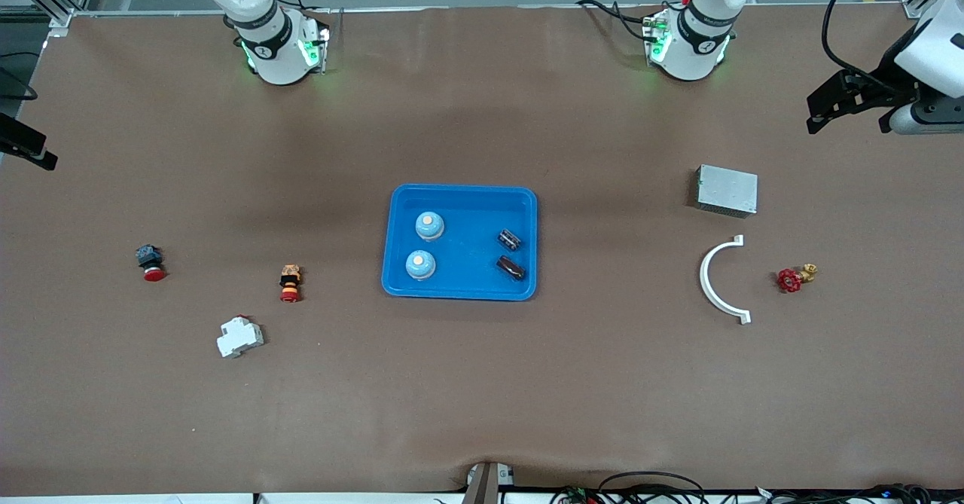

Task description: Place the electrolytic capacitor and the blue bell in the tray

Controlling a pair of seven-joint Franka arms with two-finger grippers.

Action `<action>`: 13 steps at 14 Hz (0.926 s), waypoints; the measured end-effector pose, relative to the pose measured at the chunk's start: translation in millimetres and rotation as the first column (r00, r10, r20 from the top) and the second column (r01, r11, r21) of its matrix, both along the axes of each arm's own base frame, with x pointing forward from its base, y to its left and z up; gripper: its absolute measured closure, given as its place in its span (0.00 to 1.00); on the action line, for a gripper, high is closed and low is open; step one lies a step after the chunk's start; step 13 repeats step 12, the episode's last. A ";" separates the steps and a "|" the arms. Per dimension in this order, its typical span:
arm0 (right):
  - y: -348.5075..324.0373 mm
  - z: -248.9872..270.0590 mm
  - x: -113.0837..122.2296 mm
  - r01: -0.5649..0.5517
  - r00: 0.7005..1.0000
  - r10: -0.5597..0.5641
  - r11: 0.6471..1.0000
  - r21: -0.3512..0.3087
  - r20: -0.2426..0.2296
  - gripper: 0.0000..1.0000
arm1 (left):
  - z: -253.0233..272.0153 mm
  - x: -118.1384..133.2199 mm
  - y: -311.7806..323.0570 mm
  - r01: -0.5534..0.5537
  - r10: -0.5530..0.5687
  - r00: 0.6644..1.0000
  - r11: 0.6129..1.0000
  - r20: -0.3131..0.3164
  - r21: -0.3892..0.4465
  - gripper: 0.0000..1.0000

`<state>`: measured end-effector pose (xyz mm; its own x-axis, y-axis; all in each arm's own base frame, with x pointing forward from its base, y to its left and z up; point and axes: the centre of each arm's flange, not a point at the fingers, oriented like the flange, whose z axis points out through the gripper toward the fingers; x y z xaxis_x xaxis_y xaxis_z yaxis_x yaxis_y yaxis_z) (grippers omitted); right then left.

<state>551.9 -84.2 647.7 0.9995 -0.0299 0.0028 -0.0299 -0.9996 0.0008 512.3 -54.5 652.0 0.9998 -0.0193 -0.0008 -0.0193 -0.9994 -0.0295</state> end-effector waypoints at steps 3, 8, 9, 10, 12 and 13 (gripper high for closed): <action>-0.1 -0.9 0.0 0.000 1.000 0.000 1.000 0.001 -0.002 0.00 | 0.0 0.0 0.3 -0.001 0.001 1.000 1.000 0.000 0.000 0.00; -1.0 -2.5 -0.1 0.002 1.000 -0.002 1.000 0.002 -0.005 0.00 | 5.0 0.3 1.7 -0.003 0.003 1.000 1.000 0.012 -0.002 0.00; -1.0 -2.5 -0.1 0.003 1.000 -0.002 1.000 0.002 -0.005 0.00 | 7.7 0.3 1.8 -0.003 0.003 1.000 1.000 0.017 -0.002 0.00; -1.0 -2.5 -0.1 0.003 1.000 -0.003 1.000 0.003 -0.005 0.00 | 9.6 0.3 1.9 -0.003 0.003 1.000 1.000 0.022 -0.003 0.00; -1.0 -2.5 -0.1 0.003 1.000 -0.003 1.000 0.003 -0.004 0.00 | 11.5 0.3 2.0 -0.003 0.003 1.000 1.000 0.026 -0.003 0.00; -1.0 -2.5 -0.1 0.003 1.000 -0.003 1.000 0.003 -0.004 0.00 | 11.5 0.3 2.0 -0.003 0.003 1.000 1.000 0.026 -0.003 0.00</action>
